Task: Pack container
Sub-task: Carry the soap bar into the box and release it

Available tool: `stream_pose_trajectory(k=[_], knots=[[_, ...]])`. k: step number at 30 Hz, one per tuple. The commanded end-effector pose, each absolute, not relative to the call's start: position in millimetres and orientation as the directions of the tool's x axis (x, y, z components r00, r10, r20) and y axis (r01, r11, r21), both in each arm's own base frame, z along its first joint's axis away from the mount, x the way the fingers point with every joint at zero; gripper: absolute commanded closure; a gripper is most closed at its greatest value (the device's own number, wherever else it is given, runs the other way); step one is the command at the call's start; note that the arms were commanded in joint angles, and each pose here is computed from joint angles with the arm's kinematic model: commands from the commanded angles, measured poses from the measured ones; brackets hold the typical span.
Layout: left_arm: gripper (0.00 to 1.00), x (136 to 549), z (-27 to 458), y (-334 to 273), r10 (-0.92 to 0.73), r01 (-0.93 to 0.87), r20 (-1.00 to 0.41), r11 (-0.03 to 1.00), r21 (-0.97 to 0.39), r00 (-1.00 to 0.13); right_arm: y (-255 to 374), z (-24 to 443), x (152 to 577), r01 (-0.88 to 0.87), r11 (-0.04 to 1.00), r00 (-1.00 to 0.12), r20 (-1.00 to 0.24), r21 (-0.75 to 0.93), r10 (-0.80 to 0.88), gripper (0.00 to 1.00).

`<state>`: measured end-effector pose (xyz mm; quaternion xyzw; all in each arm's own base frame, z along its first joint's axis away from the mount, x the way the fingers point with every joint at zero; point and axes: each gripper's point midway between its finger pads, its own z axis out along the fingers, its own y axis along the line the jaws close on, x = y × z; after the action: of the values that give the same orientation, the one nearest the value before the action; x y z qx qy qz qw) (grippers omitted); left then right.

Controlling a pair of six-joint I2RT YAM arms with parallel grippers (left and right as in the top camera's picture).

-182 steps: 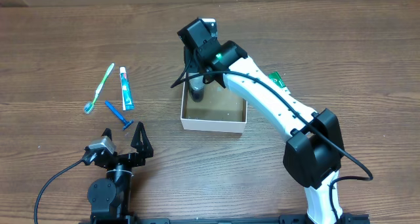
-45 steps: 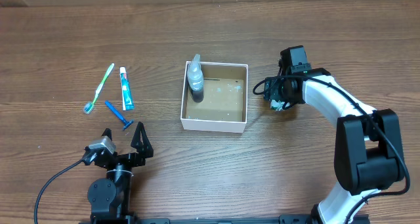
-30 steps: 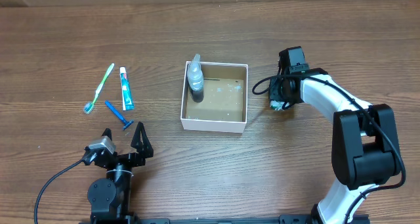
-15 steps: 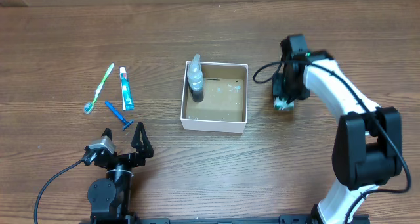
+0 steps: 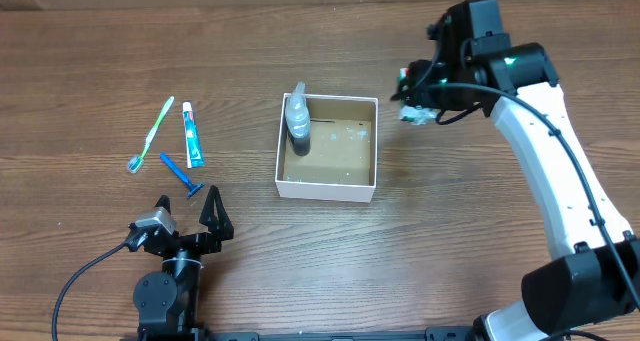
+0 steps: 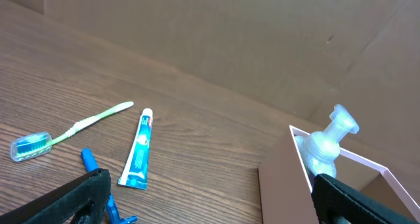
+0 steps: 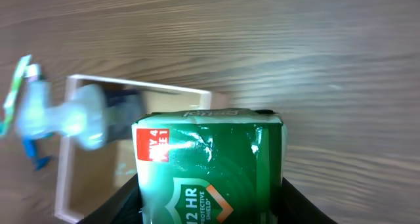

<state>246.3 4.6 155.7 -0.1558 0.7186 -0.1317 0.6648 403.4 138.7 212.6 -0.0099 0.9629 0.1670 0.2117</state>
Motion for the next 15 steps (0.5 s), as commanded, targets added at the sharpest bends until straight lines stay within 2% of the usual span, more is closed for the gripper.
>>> stream_pose_trajectory(k=[1, 5, 11, 15], knots=[[0.0, 246, 156, 8, -0.378, -0.058, -0.924, 0.925, -0.374, -0.06, 184, 224, 396, -0.195, 0.905, -0.897, -0.442, 0.377, -0.009, 0.62], [0.0, 246, 156, 8, -0.378, -0.058, -0.924, 0.925, -0.374, -0.06, 205, 204, 399, -0.15, 0.933, -0.894, -0.448, 0.328, 0.014, 0.62], [0.0, 246, 156, 8, -0.378, -0.059, -0.924, 0.925, -0.374, -0.06, 215, 146, 398, -0.044, 0.986, -0.912, -0.409, 0.16, 0.026, 0.62], [0.0, 246, 156, 8, -0.378, -0.058, -0.924, 0.925, -0.374, -0.06, 226, 114, 395, -0.04, 0.994, -0.922, -0.387, 0.101, 0.002, 0.61]])
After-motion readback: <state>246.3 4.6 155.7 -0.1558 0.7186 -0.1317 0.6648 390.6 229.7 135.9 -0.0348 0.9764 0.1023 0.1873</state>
